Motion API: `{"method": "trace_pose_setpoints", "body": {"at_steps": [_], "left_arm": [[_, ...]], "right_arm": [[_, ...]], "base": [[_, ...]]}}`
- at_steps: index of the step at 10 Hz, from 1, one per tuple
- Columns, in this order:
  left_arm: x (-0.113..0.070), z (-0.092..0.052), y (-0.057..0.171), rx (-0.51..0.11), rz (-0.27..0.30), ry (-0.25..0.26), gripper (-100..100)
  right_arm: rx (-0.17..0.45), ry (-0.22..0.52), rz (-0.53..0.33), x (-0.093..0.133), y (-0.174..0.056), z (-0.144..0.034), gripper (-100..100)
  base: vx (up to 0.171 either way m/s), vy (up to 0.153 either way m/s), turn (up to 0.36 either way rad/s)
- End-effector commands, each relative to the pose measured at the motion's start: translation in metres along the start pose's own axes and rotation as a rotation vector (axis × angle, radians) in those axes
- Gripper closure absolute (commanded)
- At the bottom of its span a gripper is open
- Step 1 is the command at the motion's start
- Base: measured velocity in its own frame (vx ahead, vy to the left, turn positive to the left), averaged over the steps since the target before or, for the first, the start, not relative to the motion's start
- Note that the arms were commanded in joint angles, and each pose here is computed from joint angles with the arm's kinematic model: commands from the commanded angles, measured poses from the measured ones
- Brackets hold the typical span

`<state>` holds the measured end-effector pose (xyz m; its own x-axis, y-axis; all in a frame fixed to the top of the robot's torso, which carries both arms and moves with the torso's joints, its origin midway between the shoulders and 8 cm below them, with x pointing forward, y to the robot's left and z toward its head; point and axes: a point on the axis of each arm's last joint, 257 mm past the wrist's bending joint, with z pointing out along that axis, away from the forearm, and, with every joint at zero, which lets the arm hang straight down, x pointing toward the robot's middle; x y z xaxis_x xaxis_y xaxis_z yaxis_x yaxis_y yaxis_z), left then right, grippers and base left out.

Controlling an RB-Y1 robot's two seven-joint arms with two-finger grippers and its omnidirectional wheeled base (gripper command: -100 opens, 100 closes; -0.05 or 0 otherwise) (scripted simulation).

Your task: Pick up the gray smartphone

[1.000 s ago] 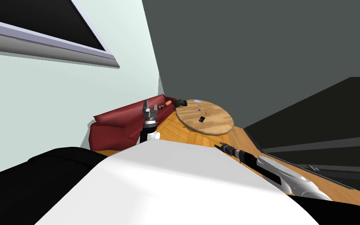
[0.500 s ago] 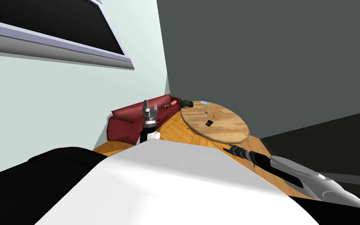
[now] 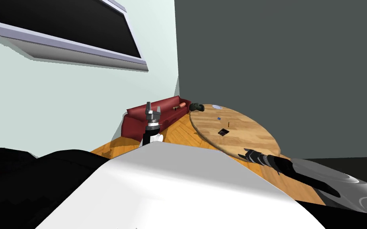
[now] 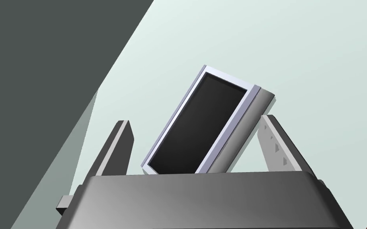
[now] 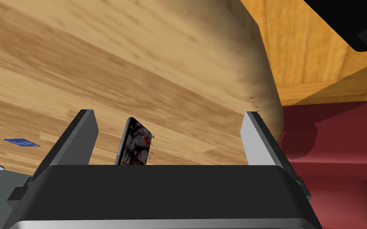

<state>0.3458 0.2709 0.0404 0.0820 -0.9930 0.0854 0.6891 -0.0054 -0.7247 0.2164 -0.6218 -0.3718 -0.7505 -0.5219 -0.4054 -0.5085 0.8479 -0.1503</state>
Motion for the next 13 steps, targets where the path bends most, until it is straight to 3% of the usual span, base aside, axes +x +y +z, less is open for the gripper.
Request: {"method": "trace_pose_setpoints", "body": {"at_steps": [1, 5, 9, 10, 11, 13], "left_arm": [[0.0, 0.0, 0.0, 0.0, 0.0, 0.0, 0], [0.0, 0.0, 0.0, 0.0, 0.0, 0.0, 0], [0.0, 0.0, 0.0, 0.0, 0.0, 0.0, 0], [0.0, 0.0, 0.0, 0.0, 0.0, 0.0, 0], [0.0, 0.0, 0.0, 0.0, 0.0, 0.0, 0], [0.0, 0.0, 0.0, 0.0, 0.0, 0.0, 0]], "right_arm": [[0.017, 0.026, -0.022, 0.009, -0.011, -0.008, -100], [0.083, 0.17, -0.148, 0.043, -0.061, -0.05, -100], [0.072, 0.21, -0.184, 0.055, -0.062, -0.057, -100], [0.069, 0.211, -0.187, 0.056, -0.061, -0.057, 0], [0.071, 0.21, -0.184, 0.063, -0.06, -0.055, -100], [0.072, 0.211, -0.177, 0.074, -0.058, -0.051, -100]], "base": [[0.083, 0.041, 0.158], [0.132, 0.096, 0.32], [0.117, 0.107, 0.152], [0.012, 0.011, -0.003], [0.025, 0.005, 0.034], [0.033, -0.004, 0.039]]}}
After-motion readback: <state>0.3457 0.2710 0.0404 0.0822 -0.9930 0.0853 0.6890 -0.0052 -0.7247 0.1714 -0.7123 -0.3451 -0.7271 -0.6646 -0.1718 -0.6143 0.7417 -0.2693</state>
